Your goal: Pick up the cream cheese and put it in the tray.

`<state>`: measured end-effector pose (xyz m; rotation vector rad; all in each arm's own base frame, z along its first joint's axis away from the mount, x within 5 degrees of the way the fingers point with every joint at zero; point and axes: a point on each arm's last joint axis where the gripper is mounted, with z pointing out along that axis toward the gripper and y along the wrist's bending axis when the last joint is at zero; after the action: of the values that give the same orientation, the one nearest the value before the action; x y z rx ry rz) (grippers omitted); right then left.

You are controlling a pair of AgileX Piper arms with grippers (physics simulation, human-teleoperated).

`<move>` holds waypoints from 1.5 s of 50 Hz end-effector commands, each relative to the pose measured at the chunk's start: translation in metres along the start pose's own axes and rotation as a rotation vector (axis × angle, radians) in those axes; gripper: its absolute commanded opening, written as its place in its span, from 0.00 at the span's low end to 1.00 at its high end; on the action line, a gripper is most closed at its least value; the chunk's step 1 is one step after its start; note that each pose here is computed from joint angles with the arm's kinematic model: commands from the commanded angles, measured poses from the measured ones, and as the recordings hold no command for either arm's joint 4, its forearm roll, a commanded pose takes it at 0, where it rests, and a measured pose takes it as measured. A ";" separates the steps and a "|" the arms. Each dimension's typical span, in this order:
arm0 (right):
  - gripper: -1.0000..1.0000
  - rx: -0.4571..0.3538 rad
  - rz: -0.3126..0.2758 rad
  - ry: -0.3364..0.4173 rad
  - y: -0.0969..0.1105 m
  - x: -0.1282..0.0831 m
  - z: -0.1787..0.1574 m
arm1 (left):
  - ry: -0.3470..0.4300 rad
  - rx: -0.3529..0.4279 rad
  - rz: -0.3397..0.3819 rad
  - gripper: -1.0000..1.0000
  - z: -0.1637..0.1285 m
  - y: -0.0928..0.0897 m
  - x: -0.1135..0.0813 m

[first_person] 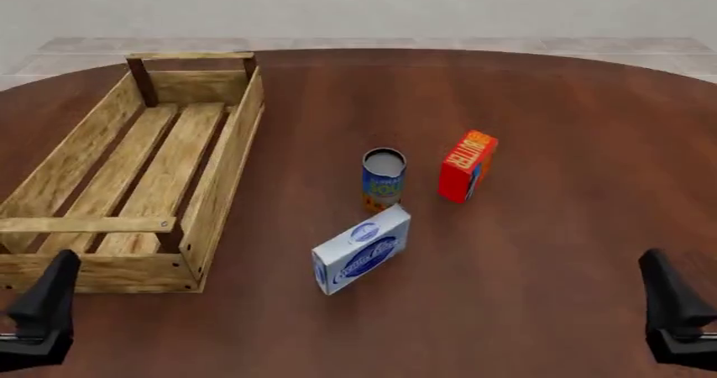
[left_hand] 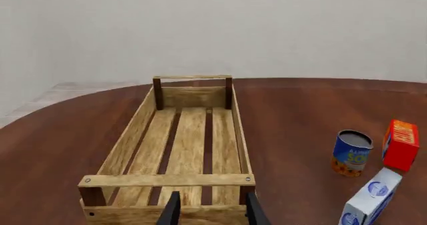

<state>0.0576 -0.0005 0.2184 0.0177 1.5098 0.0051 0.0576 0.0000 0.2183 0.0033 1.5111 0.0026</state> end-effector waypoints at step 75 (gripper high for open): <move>1.00 -0.044 -0.105 -0.059 0.003 0.001 -0.002 | 0.253 0.672 0.082 1.00 0.091 -0.112 -0.093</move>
<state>0.0564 0.0018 0.2161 -0.0807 1.4620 -0.0367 0.1234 -0.0795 0.3220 0.5116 1.6349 -0.4008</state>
